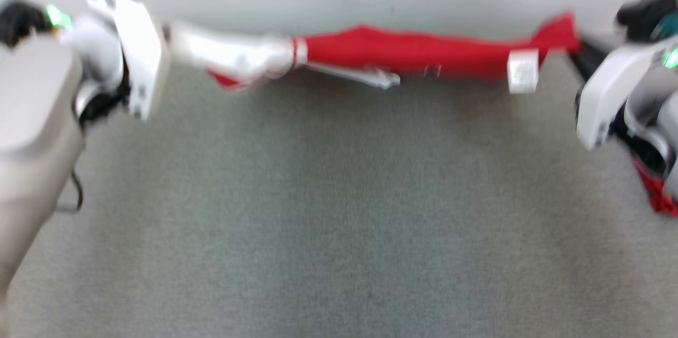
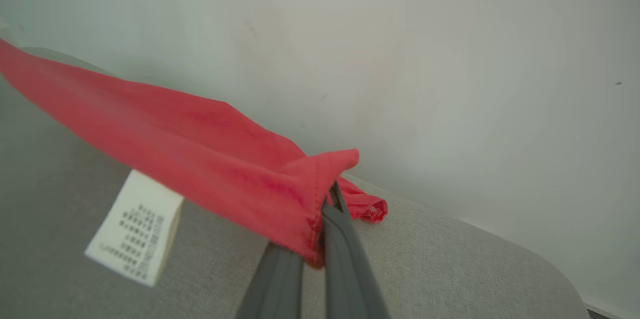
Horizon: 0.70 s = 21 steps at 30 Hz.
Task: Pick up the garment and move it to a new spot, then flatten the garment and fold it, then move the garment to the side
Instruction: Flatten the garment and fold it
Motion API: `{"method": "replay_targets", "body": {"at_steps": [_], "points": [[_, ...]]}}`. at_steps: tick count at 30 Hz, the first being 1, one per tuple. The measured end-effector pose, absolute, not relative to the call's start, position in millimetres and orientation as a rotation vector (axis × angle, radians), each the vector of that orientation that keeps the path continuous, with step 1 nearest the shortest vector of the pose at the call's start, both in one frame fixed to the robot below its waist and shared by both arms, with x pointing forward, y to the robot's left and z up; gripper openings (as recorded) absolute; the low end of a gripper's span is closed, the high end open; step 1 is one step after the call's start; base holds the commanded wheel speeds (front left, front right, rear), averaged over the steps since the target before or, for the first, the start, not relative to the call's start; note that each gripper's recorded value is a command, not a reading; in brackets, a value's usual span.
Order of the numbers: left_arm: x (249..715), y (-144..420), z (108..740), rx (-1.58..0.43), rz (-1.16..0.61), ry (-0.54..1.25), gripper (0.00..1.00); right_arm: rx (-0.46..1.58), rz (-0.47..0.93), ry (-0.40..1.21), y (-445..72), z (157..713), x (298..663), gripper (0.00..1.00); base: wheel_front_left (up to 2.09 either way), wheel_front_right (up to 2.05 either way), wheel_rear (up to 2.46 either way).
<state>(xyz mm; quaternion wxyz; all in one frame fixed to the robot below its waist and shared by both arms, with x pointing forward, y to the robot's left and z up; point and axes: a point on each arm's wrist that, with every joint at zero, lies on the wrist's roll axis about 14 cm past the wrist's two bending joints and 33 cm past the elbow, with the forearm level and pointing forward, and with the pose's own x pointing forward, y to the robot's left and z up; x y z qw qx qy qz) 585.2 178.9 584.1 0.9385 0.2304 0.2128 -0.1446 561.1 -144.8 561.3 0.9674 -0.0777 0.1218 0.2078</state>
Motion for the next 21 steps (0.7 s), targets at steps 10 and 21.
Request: {"method": "replay_targets", "body": {"at_steps": [10,21], "points": [[457.1,187.5,551.3,0.450,-0.460,0.773,0.00,-0.207,0.558,0.509,-138.5,517.1,457.0,0.00,0.00,0.00,0.00],[357.0,178.1,514.0,0.332,-0.587,1.080,0.00,-0.233,0.641,0.931,-173.2,461.5,349.6,0.00,0.00,0.00,0.00]]}}
